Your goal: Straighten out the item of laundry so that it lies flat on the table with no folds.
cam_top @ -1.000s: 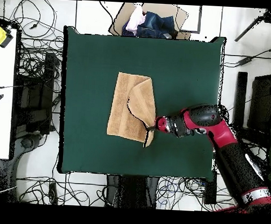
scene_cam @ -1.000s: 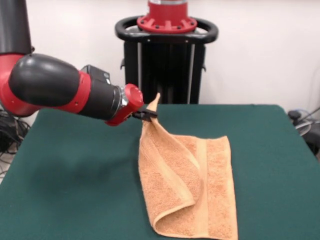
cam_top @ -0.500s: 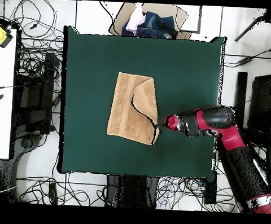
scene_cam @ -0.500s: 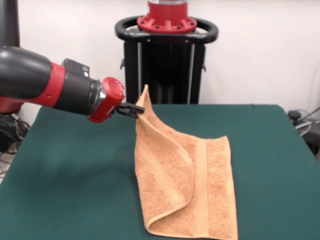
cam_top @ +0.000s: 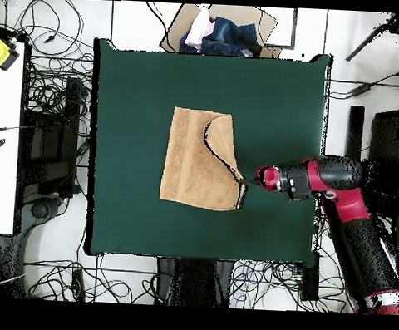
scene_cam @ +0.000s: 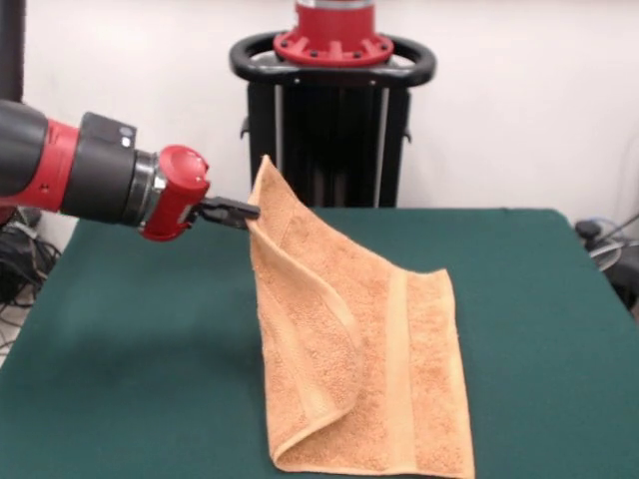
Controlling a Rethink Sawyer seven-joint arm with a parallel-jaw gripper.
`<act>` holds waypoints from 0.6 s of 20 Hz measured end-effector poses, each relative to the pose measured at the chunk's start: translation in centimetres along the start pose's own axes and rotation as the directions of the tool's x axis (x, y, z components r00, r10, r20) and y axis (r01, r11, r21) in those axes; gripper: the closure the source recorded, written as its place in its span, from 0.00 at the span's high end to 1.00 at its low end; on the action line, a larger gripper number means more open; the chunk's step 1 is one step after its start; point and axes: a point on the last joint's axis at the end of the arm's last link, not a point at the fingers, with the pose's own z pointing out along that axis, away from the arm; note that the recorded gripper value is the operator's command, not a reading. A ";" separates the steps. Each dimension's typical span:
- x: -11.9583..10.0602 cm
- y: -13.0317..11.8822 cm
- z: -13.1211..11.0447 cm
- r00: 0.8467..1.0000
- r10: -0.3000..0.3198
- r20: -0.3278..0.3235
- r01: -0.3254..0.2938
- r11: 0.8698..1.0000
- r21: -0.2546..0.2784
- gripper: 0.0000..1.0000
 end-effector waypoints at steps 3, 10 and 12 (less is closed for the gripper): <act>-0.6 0.0 -0.5 1.000 -0.007 -0.006 0.007 0.999 -0.044 0.00; -2.9 -0.1 -0.7 0.999 -0.034 -0.023 0.030 0.989 -0.146 0.00; -3.6 -0.2 -0.4 0.998 -0.060 -0.030 0.053 0.983 -0.176 0.00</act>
